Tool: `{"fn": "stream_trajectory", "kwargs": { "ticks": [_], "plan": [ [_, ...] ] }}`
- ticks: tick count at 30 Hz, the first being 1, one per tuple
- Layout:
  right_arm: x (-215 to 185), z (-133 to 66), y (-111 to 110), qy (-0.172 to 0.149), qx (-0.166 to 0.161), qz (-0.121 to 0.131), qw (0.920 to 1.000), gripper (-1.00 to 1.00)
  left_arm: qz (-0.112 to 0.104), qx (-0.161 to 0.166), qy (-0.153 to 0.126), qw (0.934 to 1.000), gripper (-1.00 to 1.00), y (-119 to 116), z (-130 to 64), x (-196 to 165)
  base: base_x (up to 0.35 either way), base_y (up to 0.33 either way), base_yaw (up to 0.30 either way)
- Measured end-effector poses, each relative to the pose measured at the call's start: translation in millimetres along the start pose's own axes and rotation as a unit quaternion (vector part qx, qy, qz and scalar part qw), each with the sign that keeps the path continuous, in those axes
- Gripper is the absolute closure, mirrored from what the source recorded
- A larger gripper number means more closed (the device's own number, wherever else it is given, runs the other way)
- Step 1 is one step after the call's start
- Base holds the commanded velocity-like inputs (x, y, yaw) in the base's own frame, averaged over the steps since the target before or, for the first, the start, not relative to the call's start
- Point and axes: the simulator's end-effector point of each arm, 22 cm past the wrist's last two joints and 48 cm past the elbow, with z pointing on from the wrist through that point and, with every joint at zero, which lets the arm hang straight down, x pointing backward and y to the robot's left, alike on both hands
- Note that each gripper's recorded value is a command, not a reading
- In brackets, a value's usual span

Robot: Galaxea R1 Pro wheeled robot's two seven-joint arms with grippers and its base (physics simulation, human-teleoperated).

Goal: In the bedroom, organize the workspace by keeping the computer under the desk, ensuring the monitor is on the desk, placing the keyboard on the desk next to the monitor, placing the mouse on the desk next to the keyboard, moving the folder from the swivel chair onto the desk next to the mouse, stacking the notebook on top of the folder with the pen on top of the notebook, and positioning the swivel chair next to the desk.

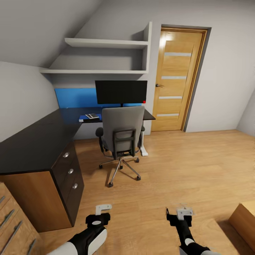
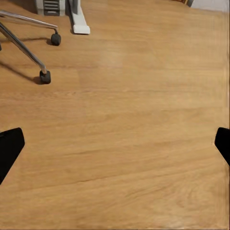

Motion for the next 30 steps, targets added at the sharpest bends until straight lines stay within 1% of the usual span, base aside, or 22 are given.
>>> {"fn": "stream_trajectory", "kwargs": {
  "ticks": [1, 2, 3, 4, 6, 7, 8, 10, 12, 13, 16, 20, 23, 30],
  "plan": [
    [6.8, -6.7, -5.5, -0.001, 0.004, -0.001, 1.0000, -1.00, 0.002, -0.012, 0.002, 0.9999, -1.00, 10.9, 1.9, 5.5, -0.336, -0.007, 0.000],
    [25.2, -21.7, -10.7, 0.001, 0.006, -0.002, 1.0000, -1.00, 0.004, -0.031, 0.003, 0.9995, -1.00, 28.3, 4.6, 15.8, -0.336, -0.005, 0.000],
    [33.3, -29.6, -11.7, 0.004, 0.005, -0.003, 1.0000, -1.00, 0.005, -0.038, 0.002, 0.9993, -1.00, 34.5, 4.3, 18.8, -0.336, -0.003, 0.000],
    [47.5, -42.3, -15.2, 0.008, 0.006, -0.004, 0.9999, -1.00, 0.003, -0.049, 0.001, 0.9988, -1.00, 45.2, 3.8, 27.8, -0.336, -0.003, 0.000],
    [57.5, -55.0, -18.0, 0.012, 0.004, -0.006, 0.9999, -1.00, 0.002, -0.059, 0.000, 0.9982, -1.00, 55.7, 0.9, 37.4, -0.336, -0.002, 0.000],
    [65.0, -64.2, -20.8, 0.013, 0.005, -0.007, 0.9999, -1.00, 0.000, -0.069, -0.001, 0.9976, -1.00, 65.7, -1.6, 49.3, -0.336, -0.001, 0.000],
    [66.8, -68.5, -21.5, 0.013, 0.004, -0.008, 0.9999, -1.00, 0.000, -0.073, -0.002, 0.9973, -1.00, 70.4, -3.9, 54.6, -0.336, -0.001, 0.000],
    [76.3, -82.5, -24.3, 0.015, 0.003, -0.008, 0.9998, -1.00, -0.002, -0.087, -0.002, 0.9962, -1.00, 86.2, -11.1, 76.9, -0.336, 0.000, 0.000],
    [79.3, -89.7, -25.4, 0.018, 0.002, -0.009, 0.9998, -1.00, -0.001, -0.090, -0.003, 0.9959, -1.00, 91.2, -16.8, 85.5, -0.336, 0.000, 0.000],
    [83.8, -95.7, -26.2, 0.022, 0.002, -0.010, 0.9997, -1.00, -0.003, -0.093, -0.002, 0.9956, -1.00, 95.1, -21.4, 95.6, -0.336, 0.000, 0.000],
    [86.8, -104.8, -27.5, 0.028, 0.001, -0.011, 0.9995, -1.00, -0.003, -0.095, -0.002, 0.9955, -1.00, 99.3, -30.9, 107.2, -0.336, 0.000, 0.000],
    [94.0, -122.3, -27.4, 0.035, -0.002, -0.011, 0.9993, -1.00, -0.011, -0.098, -0.007, 0.9951, -1.00, 107.1, -48.8, 130.1, -0.336, 0.000, 0.000],
    [94.9, -133.4, -26.2, 0.035, -0.006, -0.010, 0.9993, -1.00, -0.014, -0.099, -0.011, 0.9949, -1.00, 111.4, -60.3, 140.7, -0.336, 0.000, 0.000],
    [86.6, -143.6, -25.0, 0.036, -0.012, -0.010, 0.9992, -1.00, -0.013, -0.102, -0.010, 0.9946, -1.00, 118.4, -74.6, 142.6, -0.336, -0.021, 0.000]
  ]
}}
